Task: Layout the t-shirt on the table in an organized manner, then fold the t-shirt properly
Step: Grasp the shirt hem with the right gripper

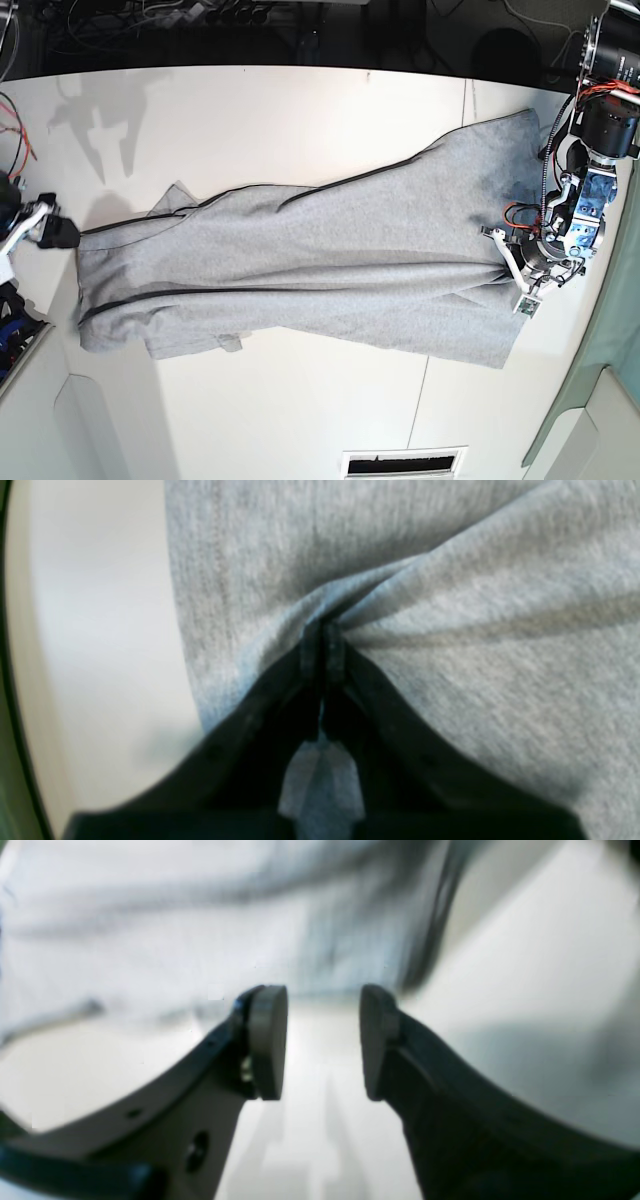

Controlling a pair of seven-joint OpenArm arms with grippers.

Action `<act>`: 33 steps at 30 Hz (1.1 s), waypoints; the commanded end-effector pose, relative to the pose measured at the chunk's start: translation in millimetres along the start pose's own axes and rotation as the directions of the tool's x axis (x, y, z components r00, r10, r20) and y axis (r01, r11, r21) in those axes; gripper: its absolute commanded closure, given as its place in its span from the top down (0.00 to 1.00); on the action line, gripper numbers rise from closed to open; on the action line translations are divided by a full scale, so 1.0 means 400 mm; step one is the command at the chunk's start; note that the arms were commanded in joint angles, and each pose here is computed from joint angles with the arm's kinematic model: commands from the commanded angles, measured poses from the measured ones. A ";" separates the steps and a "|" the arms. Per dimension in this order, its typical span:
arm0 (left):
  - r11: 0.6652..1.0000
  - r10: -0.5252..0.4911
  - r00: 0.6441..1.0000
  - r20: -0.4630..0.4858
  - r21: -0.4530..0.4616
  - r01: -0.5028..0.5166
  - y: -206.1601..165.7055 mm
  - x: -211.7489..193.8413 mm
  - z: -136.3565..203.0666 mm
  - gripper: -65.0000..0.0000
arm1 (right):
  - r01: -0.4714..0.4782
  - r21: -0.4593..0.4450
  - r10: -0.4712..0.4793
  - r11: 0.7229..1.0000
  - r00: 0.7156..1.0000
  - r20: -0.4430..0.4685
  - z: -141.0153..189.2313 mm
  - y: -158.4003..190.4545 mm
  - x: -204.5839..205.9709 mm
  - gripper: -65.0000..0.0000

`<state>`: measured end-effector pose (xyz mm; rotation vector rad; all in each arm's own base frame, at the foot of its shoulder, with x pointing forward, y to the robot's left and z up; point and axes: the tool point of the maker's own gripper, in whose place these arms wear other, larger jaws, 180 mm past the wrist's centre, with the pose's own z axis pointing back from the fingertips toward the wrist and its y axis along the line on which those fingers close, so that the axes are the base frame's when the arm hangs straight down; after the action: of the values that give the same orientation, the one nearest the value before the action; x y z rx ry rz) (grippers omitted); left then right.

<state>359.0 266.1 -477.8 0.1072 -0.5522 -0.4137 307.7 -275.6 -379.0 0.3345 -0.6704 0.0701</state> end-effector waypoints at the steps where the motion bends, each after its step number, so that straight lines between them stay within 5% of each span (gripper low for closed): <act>1: 1.000 -0.003 0.996 -0.087 0.016 0.005 0.019 -0.049 0.005 0.00 | -0.008 -0.003 0.008 1.000 0.999 0.033 0.020 -0.010 0.010 0.37; 9: 1.000 0.026 0.997 -0.077 -0.002 -0.026 0.009 -0.044 0.004 0.00 | 0.048 -0.007 -0.048 0.999 0.998 0.029 -0.033 0.041 -0.150 0.37; 18: 0.999 0.007 0.996 -0.088 -0.034 -0.010 -0.004 -0.049 0.005 0.00 | 0.084 -0.010 -0.082 0.996 0.991 0.106 -0.115 0.118 -0.154 0.37; 33: 0.999 0.007 0.995 -0.099 -0.041 -0.012 -0.015 -0.066 0.003 0.00 | 0.174 0.015 -0.175 0.985 0.981 0.088 -0.211 0.124 -0.140 0.37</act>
<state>353.8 263.3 -480.4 0.0706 -0.5380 -0.3970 302.4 -195.2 -464.8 0.4152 -0.7235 -0.1179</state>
